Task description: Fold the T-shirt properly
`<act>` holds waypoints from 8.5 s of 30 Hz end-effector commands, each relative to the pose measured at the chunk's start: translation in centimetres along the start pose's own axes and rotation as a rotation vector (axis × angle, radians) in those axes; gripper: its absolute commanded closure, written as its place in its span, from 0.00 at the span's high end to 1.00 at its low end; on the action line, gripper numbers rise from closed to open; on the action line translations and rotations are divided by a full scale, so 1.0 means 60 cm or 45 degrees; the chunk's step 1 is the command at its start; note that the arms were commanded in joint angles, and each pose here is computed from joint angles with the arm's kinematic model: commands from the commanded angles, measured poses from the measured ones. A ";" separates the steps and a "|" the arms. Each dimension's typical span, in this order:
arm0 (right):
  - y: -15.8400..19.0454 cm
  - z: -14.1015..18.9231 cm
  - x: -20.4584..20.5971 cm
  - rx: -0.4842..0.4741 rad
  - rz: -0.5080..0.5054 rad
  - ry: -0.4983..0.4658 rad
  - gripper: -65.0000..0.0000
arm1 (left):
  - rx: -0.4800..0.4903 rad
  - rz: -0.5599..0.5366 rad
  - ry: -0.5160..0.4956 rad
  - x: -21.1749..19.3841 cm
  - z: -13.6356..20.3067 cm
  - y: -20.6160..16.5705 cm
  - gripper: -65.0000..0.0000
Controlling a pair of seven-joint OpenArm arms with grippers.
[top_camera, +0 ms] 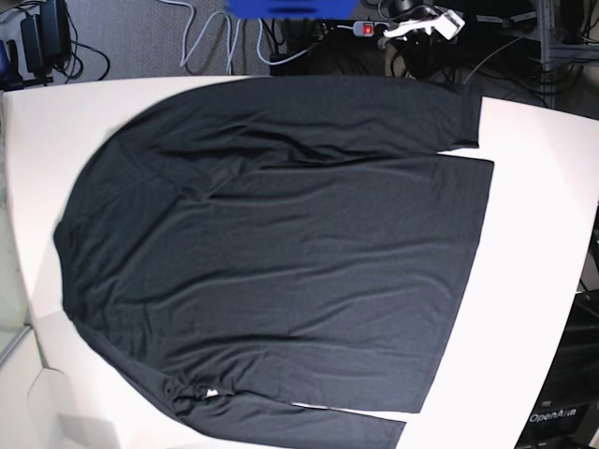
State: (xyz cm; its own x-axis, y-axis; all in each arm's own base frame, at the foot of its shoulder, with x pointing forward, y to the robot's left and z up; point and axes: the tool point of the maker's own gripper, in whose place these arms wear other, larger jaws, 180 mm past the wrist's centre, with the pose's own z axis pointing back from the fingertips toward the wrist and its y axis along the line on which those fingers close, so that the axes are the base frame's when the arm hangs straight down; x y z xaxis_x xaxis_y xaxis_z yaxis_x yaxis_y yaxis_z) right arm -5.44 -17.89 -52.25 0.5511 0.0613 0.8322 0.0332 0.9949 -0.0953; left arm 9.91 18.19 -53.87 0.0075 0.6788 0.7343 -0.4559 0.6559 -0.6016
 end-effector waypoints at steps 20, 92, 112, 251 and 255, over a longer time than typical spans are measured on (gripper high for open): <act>-0.007 0.011 0.003 -0.018 0.020 -0.017 0.00 | -0.511 -0.254 0.858 -0.184 0.025 -0.103 0.00; -0.023 -0.017 -0.001 -0.022 0.042 0.017 0.00 | -0.230 -0.996 0.635 -0.001 0.184 0.155 0.00; -0.023 -0.016 -0.001 -0.021 0.042 0.017 0.00 | -0.517 -0.847 0.505 0.134 0.227 0.075 0.00; 0.002 -0.087 0.345 0.061 0.077 -0.364 0.19 | -0.574 -1.279 0.004 0.230 -0.013 -0.135 0.55; 0.002 -0.087 0.345 0.061 0.077 -0.364 0.19 | -0.543 -1.276 0.038 0.224 -0.012 -0.126 0.55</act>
State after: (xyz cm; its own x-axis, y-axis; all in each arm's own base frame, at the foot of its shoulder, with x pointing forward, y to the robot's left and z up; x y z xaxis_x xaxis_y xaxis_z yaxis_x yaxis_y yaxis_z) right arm 10.48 -16.77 -38.60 0.3173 0.1288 0.9395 -0.0403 0.9917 -0.1224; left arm 14.39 22.44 -40.26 0.2490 -0.2089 0.9457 0.1011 0.9767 0.1891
